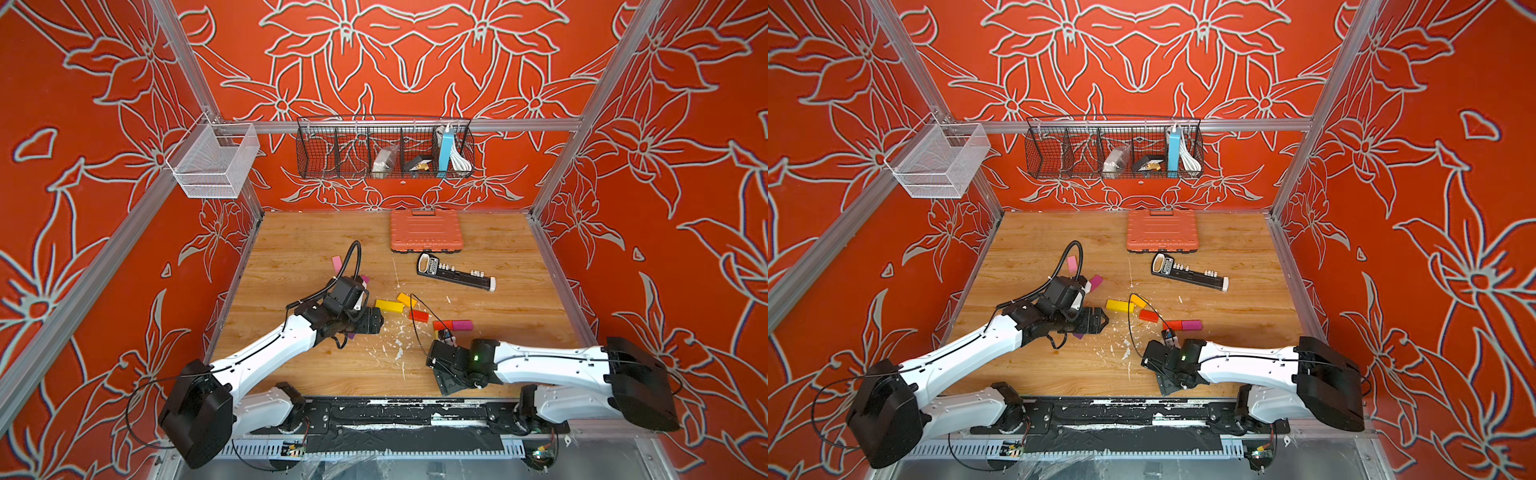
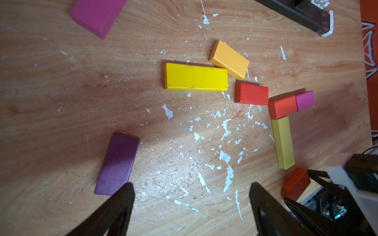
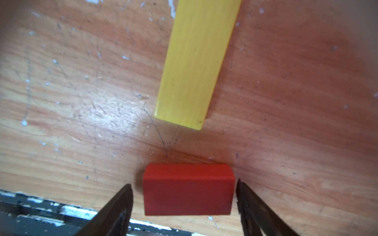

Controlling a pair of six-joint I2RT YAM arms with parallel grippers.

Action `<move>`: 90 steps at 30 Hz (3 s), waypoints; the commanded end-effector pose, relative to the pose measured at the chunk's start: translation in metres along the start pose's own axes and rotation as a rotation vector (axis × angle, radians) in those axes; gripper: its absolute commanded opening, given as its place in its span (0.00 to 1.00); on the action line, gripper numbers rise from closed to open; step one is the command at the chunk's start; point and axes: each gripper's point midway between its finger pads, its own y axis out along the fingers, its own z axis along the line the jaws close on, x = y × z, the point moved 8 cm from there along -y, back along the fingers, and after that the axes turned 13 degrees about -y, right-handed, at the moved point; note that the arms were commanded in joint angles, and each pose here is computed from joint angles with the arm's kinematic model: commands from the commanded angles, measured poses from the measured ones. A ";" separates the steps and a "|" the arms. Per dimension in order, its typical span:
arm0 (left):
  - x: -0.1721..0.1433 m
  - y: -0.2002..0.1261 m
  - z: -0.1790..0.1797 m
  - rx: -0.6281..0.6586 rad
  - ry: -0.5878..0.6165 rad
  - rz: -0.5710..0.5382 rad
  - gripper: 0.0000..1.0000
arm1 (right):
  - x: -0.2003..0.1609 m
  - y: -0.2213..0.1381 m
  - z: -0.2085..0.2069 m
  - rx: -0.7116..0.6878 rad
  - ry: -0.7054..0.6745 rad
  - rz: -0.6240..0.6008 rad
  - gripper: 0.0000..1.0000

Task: Assemble the letter c with building blocks
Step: Assemble the building block at the center of the board.

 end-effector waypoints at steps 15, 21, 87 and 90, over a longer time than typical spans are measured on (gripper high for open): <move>-0.006 -0.006 0.007 -0.006 -0.036 -0.009 0.89 | 0.000 -0.007 -0.006 -0.039 0.086 -0.037 0.61; -0.007 -0.007 0.006 -0.018 -0.045 -0.007 0.89 | 0.007 -0.017 -0.010 -0.062 0.161 -0.083 0.61; -0.006 -0.008 0.005 -0.030 -0.061 -0.023 0.89 | 0.018 0.017 -0.015 -0.074 0.273 0.036 0.65; -0.006 -0.007 0.006 -0.029 -0.063 -0.022 0.89 | 0.018 0.017 -0.016 -0.077 0.276 0.035 0.65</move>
